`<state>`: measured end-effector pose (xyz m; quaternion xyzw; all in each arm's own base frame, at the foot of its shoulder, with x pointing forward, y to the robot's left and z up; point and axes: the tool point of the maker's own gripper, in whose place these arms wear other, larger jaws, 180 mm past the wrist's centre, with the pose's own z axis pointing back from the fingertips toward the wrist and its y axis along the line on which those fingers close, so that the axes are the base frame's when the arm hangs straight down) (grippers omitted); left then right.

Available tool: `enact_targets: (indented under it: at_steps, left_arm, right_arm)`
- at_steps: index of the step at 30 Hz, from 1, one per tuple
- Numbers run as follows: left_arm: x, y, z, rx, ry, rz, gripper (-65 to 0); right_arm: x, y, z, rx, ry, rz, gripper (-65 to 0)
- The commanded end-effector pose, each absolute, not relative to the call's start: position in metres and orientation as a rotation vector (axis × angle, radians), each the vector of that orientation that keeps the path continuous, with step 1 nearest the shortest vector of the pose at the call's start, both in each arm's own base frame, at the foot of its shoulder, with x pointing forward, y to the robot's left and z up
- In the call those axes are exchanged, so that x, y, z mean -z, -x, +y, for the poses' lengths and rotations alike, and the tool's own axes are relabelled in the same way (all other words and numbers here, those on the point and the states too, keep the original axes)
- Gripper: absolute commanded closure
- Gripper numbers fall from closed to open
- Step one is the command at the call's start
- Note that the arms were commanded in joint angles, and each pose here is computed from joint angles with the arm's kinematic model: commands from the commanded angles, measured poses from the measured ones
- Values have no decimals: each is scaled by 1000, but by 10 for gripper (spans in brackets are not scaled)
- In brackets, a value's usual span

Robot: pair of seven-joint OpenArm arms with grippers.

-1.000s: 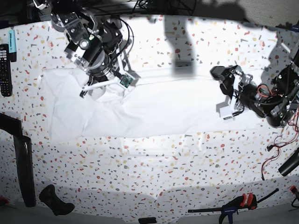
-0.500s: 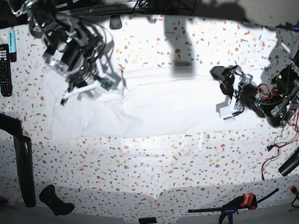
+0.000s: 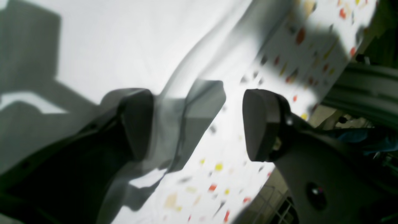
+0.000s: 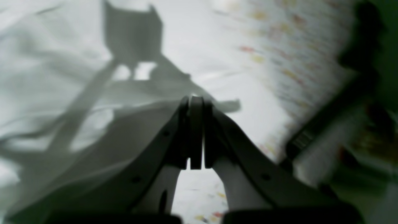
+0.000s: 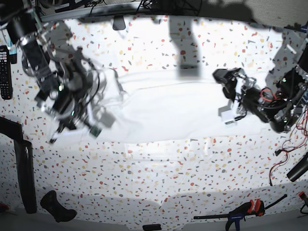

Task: Fold the T-shirt properly
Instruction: 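Drag the right gripper across the shirt toward the table edge, then move the right gripper back over the shirt's collar end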

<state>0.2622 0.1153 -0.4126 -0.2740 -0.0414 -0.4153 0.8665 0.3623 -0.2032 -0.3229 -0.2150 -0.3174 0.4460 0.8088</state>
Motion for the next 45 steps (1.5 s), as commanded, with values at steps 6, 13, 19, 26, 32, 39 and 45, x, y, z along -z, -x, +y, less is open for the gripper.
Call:
enact_targets:
  at_steps: [6, 13, 19, 26, 32, 39, 45]
  left_arm:
    - [415, -257, 94, 888, 612, -82, -436]
    - [420, -260, 99, 914, 555, -83, -436]
    - [424, -272, 104, 931, 495, -138, -436]
    - [424, -273, 103, 929, 498, -142, -436]
    - [424, -273, 103, 930, 498, -142, -436]
    - [424, -273, 103, 930, 498, -142, -436]
    - [424, -273, 103, 930, 498, -141, -436]
  right_arm:
    - [274, -423, -231, -754, 542, -784, 0]
    - [277, -413, -161, -856, 217, -726, -166]
    - [273, -354, -110, -1104, -32, -638, -196]
    - [294, -272, -127, -1235, -41, -516, -196]
    - [309, -209, -160, -1364, 95, -373, -196]
    - [348, -166, -199, -1420, 179, -234, -221]
    - [356, -165, -207, -1480, 260, -259, -261]
